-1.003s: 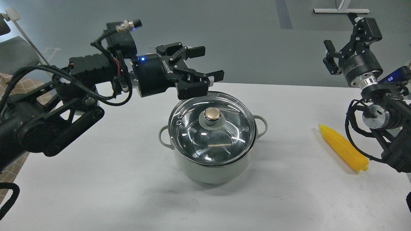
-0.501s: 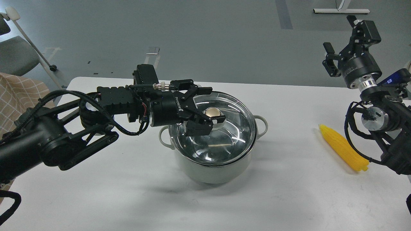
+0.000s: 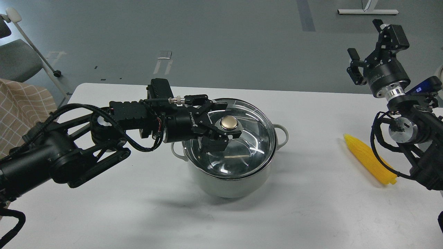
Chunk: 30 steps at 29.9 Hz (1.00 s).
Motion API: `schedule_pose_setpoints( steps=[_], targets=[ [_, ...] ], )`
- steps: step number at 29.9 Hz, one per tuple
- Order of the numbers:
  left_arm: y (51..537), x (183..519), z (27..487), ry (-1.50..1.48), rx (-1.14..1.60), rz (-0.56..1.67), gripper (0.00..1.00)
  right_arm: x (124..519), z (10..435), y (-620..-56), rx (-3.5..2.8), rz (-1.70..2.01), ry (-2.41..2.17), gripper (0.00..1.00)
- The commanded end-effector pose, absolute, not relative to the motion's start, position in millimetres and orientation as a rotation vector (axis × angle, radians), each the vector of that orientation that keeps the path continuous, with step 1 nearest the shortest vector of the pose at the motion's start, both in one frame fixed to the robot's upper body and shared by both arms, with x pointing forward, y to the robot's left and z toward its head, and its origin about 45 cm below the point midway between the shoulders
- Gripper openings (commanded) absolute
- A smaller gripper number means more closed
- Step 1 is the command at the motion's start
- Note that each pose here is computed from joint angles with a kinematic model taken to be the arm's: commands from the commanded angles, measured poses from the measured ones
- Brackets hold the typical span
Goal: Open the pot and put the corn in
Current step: 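Reach the left gripper over the pot and grasp the lid's brass knob, then lift the glass lid off the pot with the left gripper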
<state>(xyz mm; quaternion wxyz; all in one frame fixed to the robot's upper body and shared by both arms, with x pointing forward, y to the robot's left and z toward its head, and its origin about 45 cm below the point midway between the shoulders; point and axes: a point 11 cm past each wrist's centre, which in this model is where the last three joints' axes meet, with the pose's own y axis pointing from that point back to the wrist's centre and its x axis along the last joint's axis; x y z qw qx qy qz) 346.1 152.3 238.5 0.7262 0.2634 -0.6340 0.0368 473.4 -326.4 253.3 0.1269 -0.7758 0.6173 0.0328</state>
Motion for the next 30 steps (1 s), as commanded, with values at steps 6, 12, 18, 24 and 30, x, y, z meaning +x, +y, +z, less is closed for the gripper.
schedule_pose_setpoints(
  steps=[6, 12, 18, 24, 30],
  targets=[
    [155, 348, 235, -1.392, 0.59, 0.089, 0.52, 472, 251, -327, -2.259, 0.102, 1.8, 1.0],
    [156, 348, 233, -1.389, 0.592, 0.083, 0.31, 472, 251, -327, -2.259, 0.102, 1.8, 1.0],
    [152, 341, 231, -1.388, 0.561, 0.051, 0.17, 472, 251, -327, -2.259, 0.102, 1.8, 1.0],
    [149, 343, 247, -1.426, 0.539, 0.052, 0.1, 472, 251, -327, -2.259, 0.102, 1.8, 1.0],
    [152, 361, 289, -1.542, 0.555, 0.058, 0.12, 472, 251, -326, -2.259, 0.1, 1.798, 1.0]
  ],
)
